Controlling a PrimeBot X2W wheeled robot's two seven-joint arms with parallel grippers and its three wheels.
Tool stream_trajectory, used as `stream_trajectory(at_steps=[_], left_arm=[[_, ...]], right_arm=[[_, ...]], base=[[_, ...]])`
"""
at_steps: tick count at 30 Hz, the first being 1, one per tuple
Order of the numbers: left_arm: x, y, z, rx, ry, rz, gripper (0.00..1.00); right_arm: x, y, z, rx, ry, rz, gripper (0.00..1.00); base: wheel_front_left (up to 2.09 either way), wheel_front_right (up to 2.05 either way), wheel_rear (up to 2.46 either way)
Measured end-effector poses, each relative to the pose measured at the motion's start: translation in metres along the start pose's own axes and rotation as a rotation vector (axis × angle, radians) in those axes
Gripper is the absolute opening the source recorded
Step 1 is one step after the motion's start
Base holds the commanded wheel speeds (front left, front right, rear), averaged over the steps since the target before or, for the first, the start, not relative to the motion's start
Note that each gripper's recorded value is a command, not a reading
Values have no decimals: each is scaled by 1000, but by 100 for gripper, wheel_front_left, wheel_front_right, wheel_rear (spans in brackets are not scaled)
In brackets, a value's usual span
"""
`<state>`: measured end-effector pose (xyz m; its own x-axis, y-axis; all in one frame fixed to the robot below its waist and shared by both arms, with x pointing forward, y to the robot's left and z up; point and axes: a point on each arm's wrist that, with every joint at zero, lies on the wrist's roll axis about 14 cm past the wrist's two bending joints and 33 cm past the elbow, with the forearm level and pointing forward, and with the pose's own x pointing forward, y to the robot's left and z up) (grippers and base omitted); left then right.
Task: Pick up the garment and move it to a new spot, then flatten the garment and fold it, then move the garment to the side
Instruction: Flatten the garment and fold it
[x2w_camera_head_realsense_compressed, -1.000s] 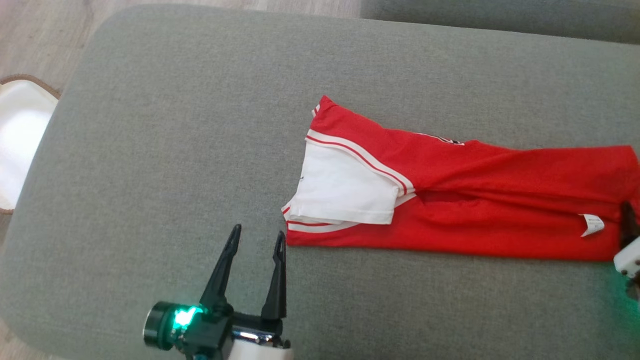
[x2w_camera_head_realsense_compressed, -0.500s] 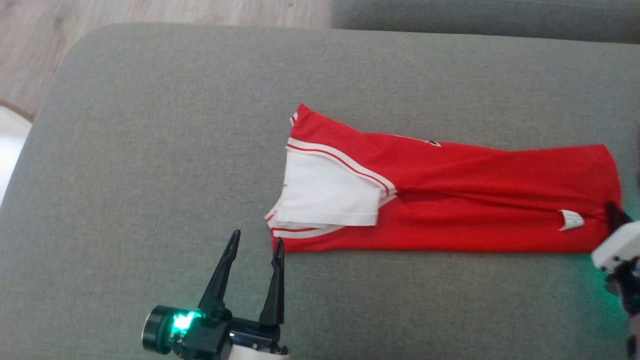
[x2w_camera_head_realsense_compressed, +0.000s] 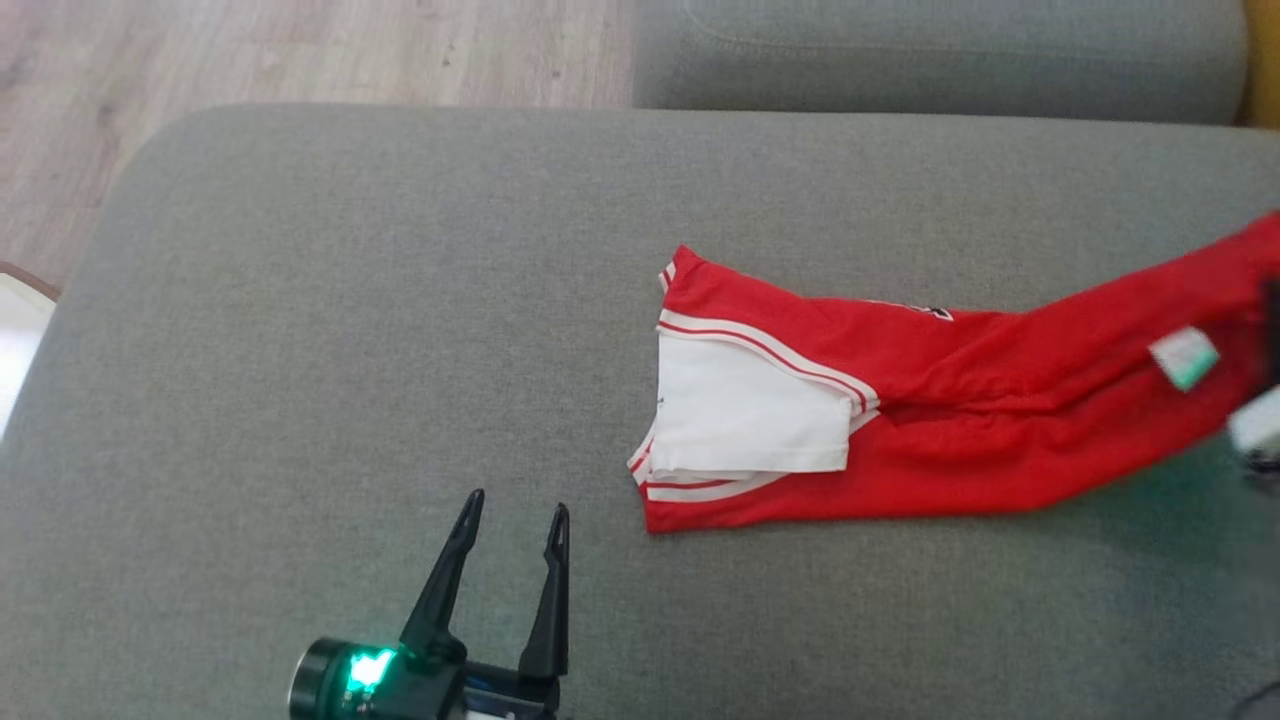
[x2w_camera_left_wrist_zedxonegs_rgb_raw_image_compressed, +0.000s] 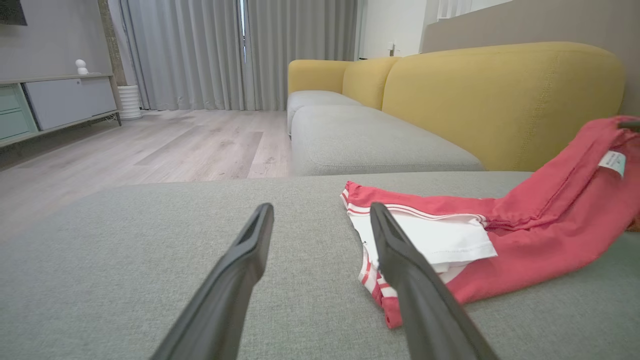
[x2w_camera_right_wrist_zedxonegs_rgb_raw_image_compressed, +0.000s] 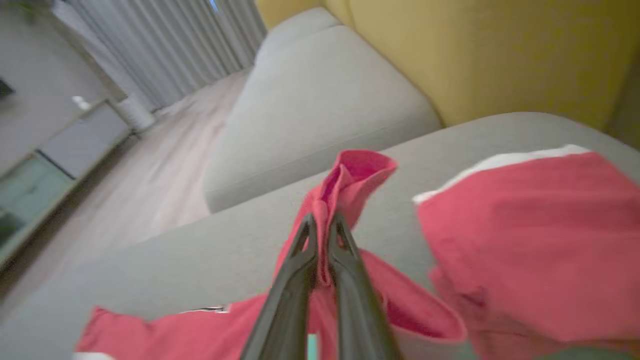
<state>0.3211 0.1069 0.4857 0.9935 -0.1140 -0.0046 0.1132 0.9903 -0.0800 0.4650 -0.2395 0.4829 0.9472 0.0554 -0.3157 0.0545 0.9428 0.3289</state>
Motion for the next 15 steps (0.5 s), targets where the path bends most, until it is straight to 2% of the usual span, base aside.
stream_trajectory(at_steps=[4,8,15], left_arm=[[-3,1,4,-1,-15,2,100],[-8,7,6,3,-22,20,100],[-16,17,4,3,-15,57,100]], right_arm=[[-8,65,-6,74,7,174,0],[-18,118,-25,102,64,298,0],[-18,174,-45,133,132,437,0]], base=[[0,0,0],[0,0,0],[0,0,0]])
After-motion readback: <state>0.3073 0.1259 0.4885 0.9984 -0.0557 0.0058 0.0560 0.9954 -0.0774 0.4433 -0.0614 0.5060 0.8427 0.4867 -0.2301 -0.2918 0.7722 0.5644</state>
